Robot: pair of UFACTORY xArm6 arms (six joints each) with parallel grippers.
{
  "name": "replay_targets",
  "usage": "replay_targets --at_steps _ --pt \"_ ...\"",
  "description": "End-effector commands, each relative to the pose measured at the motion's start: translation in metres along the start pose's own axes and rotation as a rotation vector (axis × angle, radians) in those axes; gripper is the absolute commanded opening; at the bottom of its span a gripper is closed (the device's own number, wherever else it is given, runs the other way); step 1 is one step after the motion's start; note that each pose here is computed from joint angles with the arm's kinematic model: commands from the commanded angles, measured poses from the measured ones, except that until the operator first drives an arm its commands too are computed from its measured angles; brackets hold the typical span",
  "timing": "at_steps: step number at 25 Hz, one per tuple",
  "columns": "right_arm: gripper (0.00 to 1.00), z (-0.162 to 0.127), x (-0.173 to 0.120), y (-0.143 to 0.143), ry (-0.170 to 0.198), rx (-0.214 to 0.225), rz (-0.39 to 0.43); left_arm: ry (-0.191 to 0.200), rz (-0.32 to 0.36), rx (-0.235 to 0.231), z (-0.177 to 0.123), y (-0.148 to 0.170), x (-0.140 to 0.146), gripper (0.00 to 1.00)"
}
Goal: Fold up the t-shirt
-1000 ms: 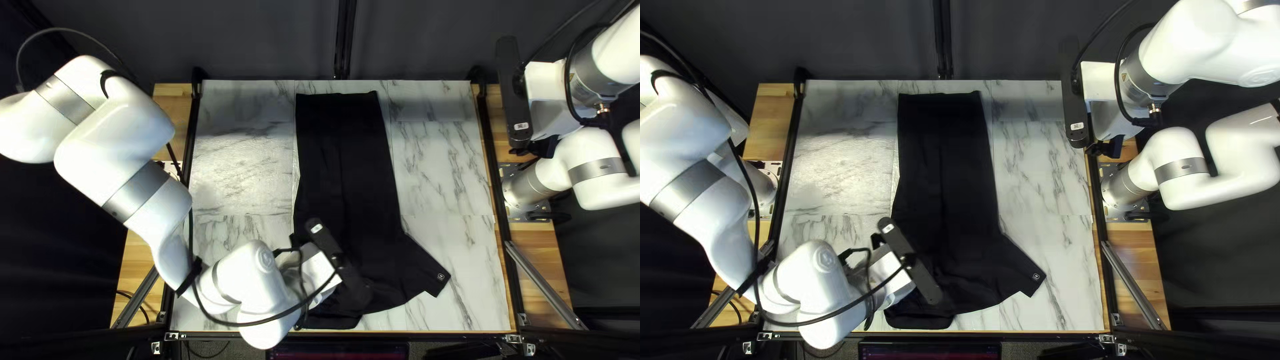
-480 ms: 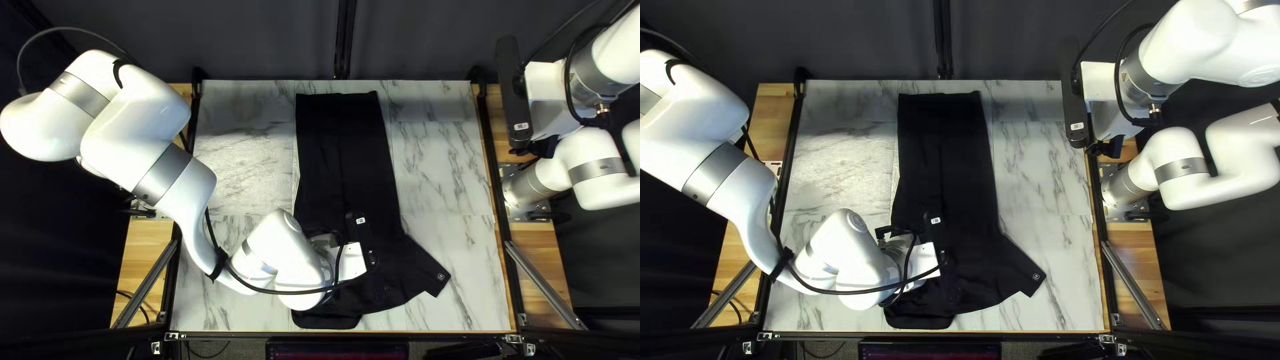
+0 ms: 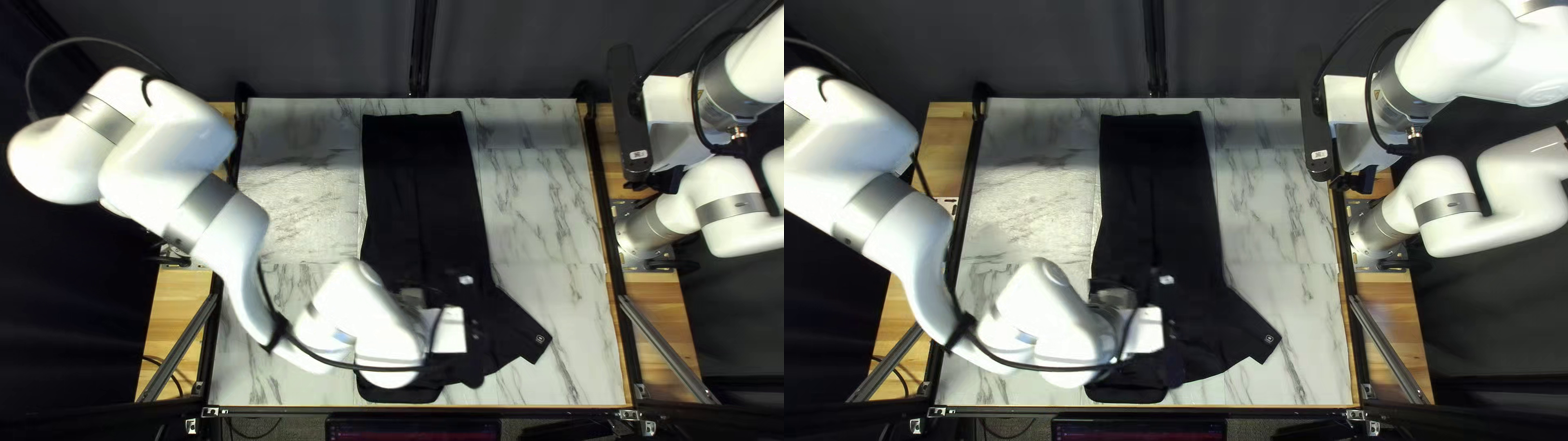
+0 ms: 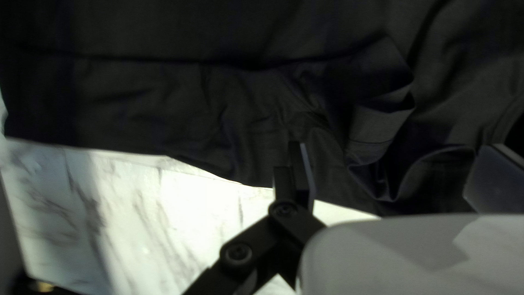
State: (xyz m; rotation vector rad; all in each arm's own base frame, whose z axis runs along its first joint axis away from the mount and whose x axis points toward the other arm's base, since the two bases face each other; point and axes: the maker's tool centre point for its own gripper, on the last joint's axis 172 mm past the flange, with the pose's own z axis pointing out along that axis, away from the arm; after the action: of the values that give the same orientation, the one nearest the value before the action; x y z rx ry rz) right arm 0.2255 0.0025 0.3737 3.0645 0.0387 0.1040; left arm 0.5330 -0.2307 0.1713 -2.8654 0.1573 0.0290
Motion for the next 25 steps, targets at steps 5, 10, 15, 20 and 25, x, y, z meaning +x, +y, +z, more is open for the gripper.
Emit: replay_targets --at_steps 5,10,15,20,25 --pt "1.00 0.000 0.000 0.000 0.000 0.000 0.000 -0.174 -0.020 0.065 0.014 -0.001 0.005 1.00" --pt "1.00 0.000 0.000 0.000 0.000 0.000 0.000 -0.170 -0.018 0.061 0.018 0.001 0.004 1.00" --pt "1.00 0.000 0.000 0.000 0.000 0.000 0.000 -0.143 -0.019 0.041 0.027 -0.021 -0.014 1.00" --pt "1.00 0.000 0.000 0.000 0.000 0.000 0.000 -0.055 -0.009 -0.035 0.023 -0.009 -0.008 1.00" --pt "1.00 0.000 0.000 0.000 0.000 0.000 0.000 0.044 0.033 -0.158 0.024 0.004 0.010 1.00"
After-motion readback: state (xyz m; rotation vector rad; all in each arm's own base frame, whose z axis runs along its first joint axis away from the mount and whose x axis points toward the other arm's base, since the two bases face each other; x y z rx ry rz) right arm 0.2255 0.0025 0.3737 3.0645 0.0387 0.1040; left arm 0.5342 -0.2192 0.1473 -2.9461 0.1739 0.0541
